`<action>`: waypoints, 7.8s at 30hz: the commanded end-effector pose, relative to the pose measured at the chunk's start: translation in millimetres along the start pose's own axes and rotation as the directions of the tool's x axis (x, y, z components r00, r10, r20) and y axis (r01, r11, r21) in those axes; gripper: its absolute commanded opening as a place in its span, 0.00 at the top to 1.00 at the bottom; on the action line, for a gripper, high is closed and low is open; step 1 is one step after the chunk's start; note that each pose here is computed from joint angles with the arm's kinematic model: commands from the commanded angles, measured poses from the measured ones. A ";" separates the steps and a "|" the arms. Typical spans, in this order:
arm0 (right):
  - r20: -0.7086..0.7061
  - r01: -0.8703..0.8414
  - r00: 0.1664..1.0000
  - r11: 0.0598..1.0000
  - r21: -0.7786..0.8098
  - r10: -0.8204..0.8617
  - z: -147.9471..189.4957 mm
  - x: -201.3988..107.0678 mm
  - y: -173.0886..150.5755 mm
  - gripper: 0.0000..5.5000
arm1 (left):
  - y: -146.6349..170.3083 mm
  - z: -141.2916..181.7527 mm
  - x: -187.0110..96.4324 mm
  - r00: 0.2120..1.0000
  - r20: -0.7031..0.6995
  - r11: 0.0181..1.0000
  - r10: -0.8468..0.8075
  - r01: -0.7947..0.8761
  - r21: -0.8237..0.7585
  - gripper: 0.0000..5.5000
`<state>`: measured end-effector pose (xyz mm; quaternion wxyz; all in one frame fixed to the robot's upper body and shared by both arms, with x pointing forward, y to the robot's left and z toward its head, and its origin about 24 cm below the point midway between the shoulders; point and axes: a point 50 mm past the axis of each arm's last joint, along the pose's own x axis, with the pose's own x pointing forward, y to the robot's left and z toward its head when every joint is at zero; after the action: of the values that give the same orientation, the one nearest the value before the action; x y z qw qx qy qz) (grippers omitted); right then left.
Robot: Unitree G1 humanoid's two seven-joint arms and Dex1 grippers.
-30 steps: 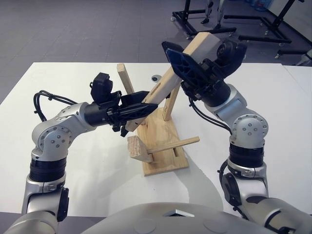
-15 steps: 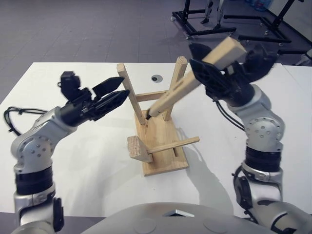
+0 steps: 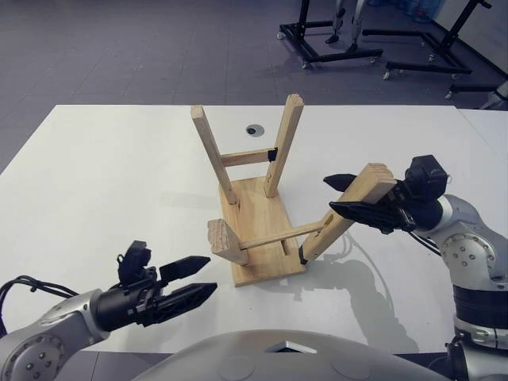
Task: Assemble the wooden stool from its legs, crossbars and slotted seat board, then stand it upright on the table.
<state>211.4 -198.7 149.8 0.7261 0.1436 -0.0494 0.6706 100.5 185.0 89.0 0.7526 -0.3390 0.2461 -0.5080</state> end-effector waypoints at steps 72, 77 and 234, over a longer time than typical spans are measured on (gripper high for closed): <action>-0.063 -0.036 0.998 0.979 -0.203 0.023 -40.2 17.1 17.5 0.63 | 43.5 -13.7 -9.5 0.975 0.096 0.980 0.200 -0.197 -0.039 0.15; -0.069 -0.065 0.996 0.975 -0.211 0.052 -37.3 25.2 13.7 0.63 | 46.3 -11.7 -7.2 0.979 0.079 0.982 0.190 -0.189 -0.027 0.15; -0.354 -0.085 0.624 0.390 -0.917 -0.696 -66.0 3.4 -4.9 0.20 | 139.7 -45.4 67.7 0.782 0.062 0.695 0.621 -0.585 0.419 0.15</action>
<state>219.0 -175.1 131.4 0.7860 -0.5071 -0.1826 0.3029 202.2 136.0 -8.0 0.9372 -0.0461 0.1440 -0.3143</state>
